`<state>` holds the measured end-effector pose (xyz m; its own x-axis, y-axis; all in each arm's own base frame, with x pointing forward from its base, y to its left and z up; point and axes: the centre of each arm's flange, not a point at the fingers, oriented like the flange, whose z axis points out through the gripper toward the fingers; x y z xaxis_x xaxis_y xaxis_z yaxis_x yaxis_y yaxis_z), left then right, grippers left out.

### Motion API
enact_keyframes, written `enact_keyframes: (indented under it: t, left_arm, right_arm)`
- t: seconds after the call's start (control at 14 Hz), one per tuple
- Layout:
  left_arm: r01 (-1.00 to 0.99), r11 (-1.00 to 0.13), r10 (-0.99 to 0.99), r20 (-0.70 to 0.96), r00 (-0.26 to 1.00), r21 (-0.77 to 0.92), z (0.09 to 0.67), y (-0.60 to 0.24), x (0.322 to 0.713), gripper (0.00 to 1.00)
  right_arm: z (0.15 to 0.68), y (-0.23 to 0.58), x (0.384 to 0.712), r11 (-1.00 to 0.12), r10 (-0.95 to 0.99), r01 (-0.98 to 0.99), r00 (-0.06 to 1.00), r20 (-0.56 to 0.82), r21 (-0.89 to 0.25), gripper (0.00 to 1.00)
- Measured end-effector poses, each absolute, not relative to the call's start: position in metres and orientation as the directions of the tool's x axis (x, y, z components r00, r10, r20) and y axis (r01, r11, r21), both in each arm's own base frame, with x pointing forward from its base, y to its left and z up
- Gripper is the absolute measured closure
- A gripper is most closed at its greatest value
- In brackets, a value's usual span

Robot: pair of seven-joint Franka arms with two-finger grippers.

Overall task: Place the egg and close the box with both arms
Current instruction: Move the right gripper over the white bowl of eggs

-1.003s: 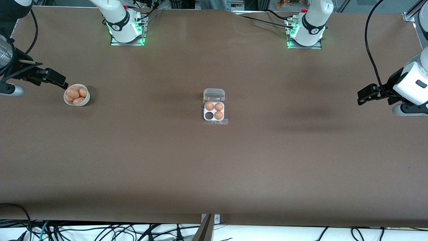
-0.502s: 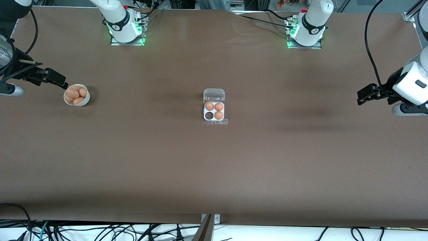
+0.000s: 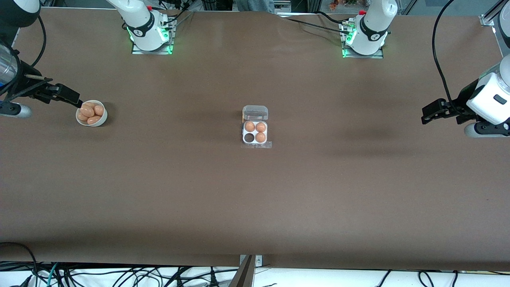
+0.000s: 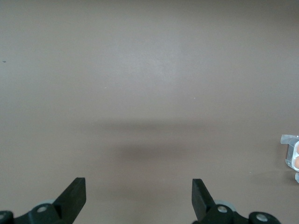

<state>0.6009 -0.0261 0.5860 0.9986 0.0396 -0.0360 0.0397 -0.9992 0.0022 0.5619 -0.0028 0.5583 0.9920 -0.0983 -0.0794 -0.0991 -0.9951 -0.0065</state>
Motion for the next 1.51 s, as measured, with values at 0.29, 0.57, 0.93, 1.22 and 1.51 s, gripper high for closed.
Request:
enact_keyframes:
  t: [0.29,0.57,0.93,1.22,1.51]
  left_arm:
    - [0.040,-0.999,0.040,-0.039,0.998,0.003,0.586,-0.026,0.601,0.00]
    - [0.040,-0.999,0.039,-0.045,0.998,0.002,0.586,-0.026,0.600,0.00]
    - [0.043,-0.999,0.043,-0.047,0.998,0.002,0.586,-0.024,0.600,0.00]
    - [0.043,-0.999,0.043,-0.050,0.998,0.002,0.585,-0.024,0.599,0.00]
    - [0.043,-0.999,0.043,-0.053,0.998,0.002,0.585,-0.024,0.599,0.00]
  right_arm:
    - [0.494,-0.041,0.578,-0.998,-0.055,-0.058,0.978,-0.203,-0.008,0.00]
    - [0.427,-0.100,0.585,-0.998,-0.058,-0.063,0.962,-0.266,-0.010,0.00]
    - [0.341,-0.156,0.548,-0.999,0.028,0.024,0.976,-0.215,-0.023,0.00]
    - [0.295,-0.190,0.507,-0.997,0.081,0.077,0.979,-0.189,-0.027,0.00]
    - [0.276,-0.197,0.469,-0.994,0.104,0.097,0.979,-0.175,-0.043,0.00]
